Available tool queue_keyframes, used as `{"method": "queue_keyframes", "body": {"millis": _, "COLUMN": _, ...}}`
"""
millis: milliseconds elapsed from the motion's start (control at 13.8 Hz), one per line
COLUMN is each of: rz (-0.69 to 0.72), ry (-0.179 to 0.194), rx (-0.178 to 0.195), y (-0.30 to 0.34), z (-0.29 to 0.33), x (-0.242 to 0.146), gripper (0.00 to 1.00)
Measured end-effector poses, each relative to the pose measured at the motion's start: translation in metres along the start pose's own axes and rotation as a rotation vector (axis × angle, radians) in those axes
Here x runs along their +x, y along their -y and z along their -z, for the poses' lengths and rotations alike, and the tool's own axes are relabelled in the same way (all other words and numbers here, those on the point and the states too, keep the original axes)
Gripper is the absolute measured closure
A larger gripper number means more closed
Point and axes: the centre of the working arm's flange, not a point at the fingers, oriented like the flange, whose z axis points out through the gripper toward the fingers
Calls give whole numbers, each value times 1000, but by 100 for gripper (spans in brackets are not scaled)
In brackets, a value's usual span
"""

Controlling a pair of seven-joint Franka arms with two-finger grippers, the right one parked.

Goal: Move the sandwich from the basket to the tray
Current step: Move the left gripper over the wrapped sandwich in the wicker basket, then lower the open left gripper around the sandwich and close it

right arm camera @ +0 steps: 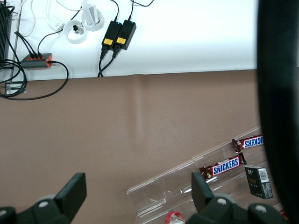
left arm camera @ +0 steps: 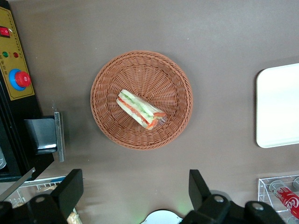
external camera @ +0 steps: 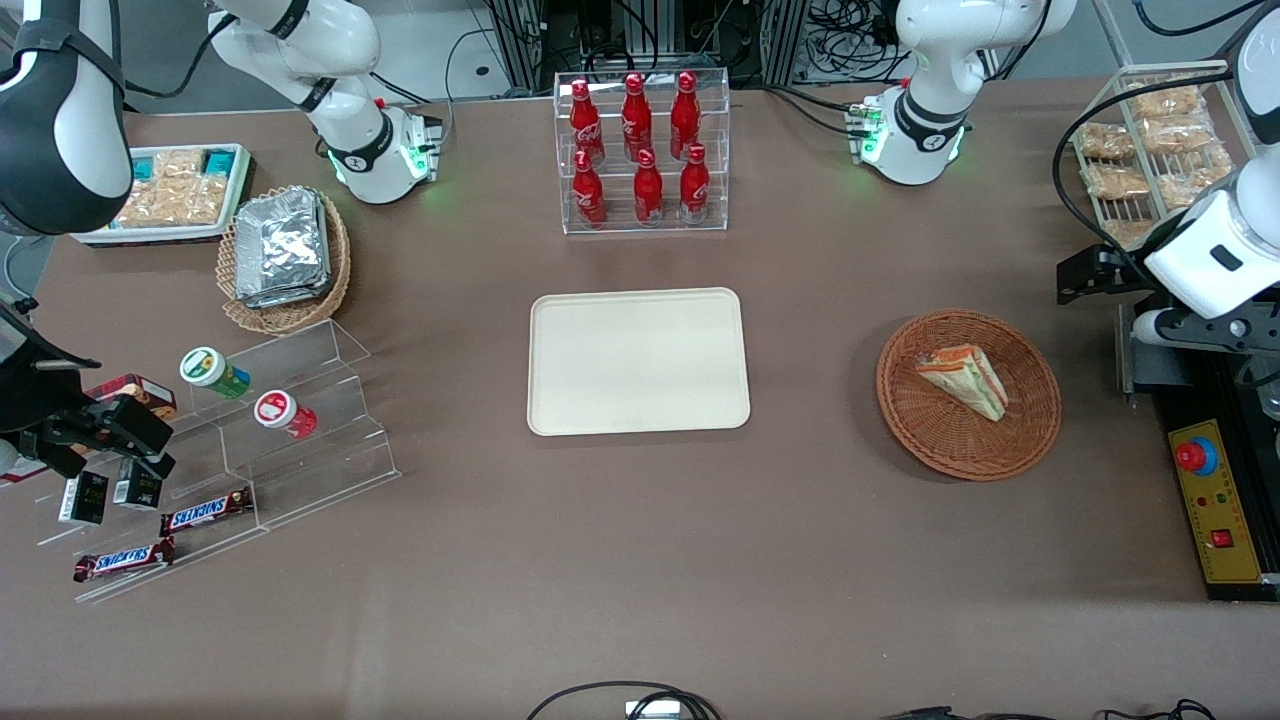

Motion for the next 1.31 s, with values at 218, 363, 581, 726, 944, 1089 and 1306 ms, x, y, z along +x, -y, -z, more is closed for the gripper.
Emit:
{"method": "queue_keyframes", "body": {"millis": 218, "rz": 1, "ry": -2, "rx": 0, "y": 1, "z": 1, "x": 0, "gripper": 0}}
{"method": "queue_keyframes", "body": {"millis": 363, "rz": 4, "ry": -1, "rx": 1, "y": 2, "z": 1, "x": 0, "gripper": 0}}
{"method": "queue_keyframes", "body": {"millis": 581, "rz": 10, "ry": -2, "rx": 10, "y": 7, "z": -12, "x": 6, "gripper": 0}}
{"method": "queue_keyframes", "body": {"millis": 726, "rz": 16, "ry": -9, "rx": 15, "y": 9, "z": -44, "x": 16, "gripper": 0}}
{"method": "queue_keyframes", "body": {"millis": 944, "rz": 76, "ry": -13, "rx": 27, "y": 9, "z": -107, "x": 27, "gripper": 0}}
{"method": "queue_keyframes", "body": {"millis": 1089, "rz": 162, "ry": -11, "rx": 31, "y": 8, "z": -141, "x": 27, "gripper": 0}}
{"method": "queue_keyframes", "body": {"millis": 1306, "rz": 318, "ry": -35, "rx": 27, "y": 5, "z": -184, "x": 23, "gripper": 0}}
